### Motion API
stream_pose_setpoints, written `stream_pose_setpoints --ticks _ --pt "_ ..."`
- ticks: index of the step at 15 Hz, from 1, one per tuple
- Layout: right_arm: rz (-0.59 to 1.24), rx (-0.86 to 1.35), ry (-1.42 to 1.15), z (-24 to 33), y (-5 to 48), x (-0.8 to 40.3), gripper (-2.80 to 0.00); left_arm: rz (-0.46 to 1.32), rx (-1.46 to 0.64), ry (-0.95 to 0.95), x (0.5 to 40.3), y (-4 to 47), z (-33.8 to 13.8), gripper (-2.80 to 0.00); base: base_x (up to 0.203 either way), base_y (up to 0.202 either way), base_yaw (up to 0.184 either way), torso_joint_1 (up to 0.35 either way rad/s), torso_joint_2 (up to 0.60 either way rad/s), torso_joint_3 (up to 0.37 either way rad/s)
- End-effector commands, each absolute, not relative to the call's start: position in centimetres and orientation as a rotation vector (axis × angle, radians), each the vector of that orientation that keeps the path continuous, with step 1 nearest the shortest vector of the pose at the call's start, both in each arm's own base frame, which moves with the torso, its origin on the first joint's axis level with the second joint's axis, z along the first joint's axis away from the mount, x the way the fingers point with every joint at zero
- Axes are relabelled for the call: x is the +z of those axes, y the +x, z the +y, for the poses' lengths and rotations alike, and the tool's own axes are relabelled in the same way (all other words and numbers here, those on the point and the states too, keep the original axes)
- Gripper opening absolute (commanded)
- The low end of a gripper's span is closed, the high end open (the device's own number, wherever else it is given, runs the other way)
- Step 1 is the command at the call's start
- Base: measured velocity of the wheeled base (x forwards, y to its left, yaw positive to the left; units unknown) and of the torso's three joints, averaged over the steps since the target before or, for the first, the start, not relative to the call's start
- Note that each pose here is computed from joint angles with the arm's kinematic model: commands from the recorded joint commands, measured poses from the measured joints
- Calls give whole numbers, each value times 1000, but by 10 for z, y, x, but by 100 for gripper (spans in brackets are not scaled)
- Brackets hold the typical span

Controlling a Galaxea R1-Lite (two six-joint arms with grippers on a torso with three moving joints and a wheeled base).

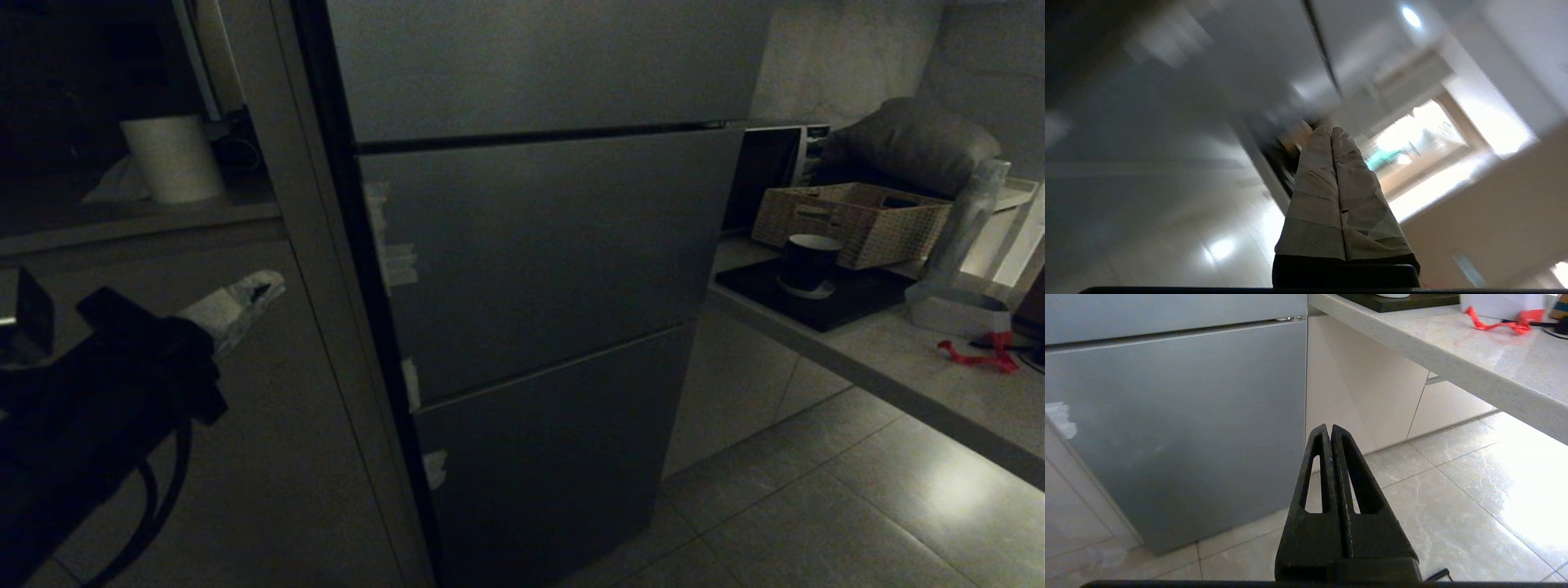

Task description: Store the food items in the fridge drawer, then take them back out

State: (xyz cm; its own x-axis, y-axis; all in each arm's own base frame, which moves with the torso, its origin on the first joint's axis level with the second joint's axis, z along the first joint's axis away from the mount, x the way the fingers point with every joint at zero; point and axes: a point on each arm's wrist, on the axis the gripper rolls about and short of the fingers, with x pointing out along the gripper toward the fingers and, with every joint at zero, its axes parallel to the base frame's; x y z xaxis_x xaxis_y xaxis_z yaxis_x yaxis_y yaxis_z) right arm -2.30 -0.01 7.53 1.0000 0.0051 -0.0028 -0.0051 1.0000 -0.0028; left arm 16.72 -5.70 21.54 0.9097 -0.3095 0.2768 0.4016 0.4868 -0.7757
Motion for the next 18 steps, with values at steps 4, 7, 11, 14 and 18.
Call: stream_pose_setpoints --ticks 4,7,11,14,18 --pt "4 6 -3 0 -23 75 -280 -85 -283 -931 202 222 -28 -280 16 0 0 6 3 1" --pt "5 6 -3 0 -23 75 -280 -64 -254 -927 195 263 -21 -280 0 0 0 0 0 0" --pt "3 6 -3 0 -23 75 -280 -58 -266 -928 190 314 -29 -280 0 0 0 0 0 0" --pt "3 6 -3 0 -23 75 -280 -38 -254 -931 188 336 -38 -280 0 0 0 0 0 0" --pt "3 6 -3 0 -23 75 -280 -38 -216 -938 197 360 -49 -280 0 0 0 0 0 0"
